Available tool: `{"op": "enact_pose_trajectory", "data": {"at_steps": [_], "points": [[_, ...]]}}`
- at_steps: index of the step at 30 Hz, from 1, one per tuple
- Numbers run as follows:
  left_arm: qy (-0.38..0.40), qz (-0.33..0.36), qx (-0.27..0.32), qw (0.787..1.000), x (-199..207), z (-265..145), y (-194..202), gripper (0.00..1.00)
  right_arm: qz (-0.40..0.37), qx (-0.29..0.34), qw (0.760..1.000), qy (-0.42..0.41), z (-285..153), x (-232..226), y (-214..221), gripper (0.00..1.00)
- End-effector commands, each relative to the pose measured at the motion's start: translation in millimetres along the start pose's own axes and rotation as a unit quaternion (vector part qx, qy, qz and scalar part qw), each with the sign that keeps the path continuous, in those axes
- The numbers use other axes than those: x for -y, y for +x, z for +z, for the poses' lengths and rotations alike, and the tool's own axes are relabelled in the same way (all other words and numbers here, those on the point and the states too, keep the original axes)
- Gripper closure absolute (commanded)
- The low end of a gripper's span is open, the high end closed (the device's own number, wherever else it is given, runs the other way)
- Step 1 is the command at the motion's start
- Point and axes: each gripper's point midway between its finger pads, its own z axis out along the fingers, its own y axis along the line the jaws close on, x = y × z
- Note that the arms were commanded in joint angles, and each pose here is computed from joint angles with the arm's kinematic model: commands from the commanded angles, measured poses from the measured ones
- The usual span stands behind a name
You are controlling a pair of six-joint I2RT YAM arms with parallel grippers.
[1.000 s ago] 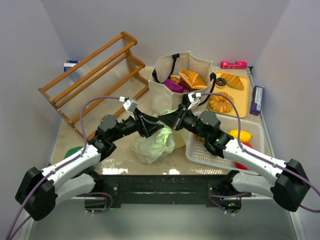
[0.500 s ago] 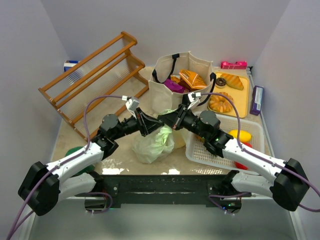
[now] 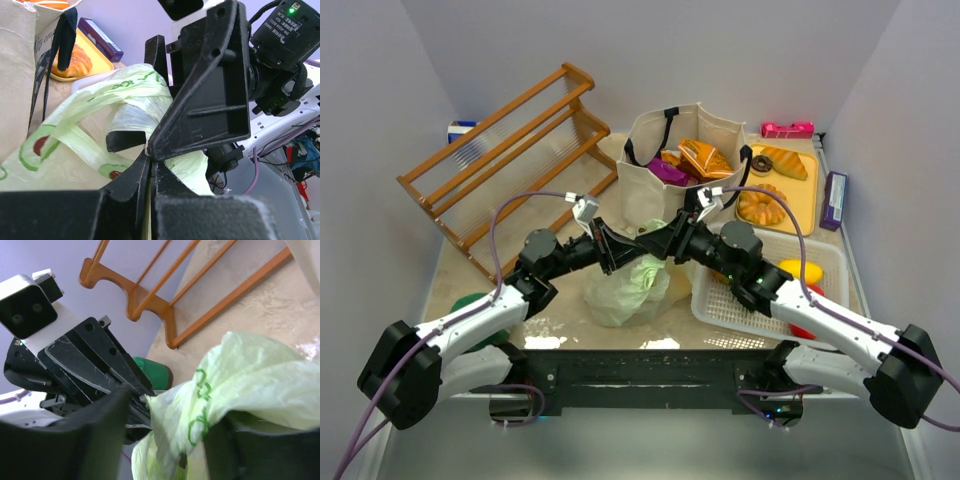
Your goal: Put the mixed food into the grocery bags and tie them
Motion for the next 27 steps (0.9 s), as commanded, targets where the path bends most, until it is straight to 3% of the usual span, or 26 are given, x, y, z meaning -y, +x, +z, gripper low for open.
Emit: {"op": "enact_pose_trajectory", "data": {"at_steps": [1, 8, 15, 19, 27], "points": [[0.034, 0.018, 0.018, 0.999, 14.5, 0.5, -12.5, 1.00, -0.026, 0.029, 0.999, 0.008, -18.2, -16.7, -23.3, 0.30], [0.033, 0.019, 0.014, 0.999, 13.9, 0.9, -12.2, 1.00, -0.051, 0.054, 0.995, 0.061, -62.6, -15.0, -37.8, 0.23], [0.023, 0.022, 0.014, 0.999, 11.2, 0.1, -12.6, 1.00, -0.077, 0.021, 0.994, 0.075, -87.7, -9.1, -21.4, 0.32], [0.019, 0.024, 0.011, 0.999, 10.0, -1.0, -11.2, 1.00, -0.070, -0.039, 0.996, 0.050, -84.8, -16.9, 8.1, 0.41], [0.011, 0.026, 0.013, 1.000, 9.6, -2.9, -12.7, 1.00, -0.053, -0.081, 0.995, 0.038, -82.2, -33.2, 48.8, 0.41]]}}
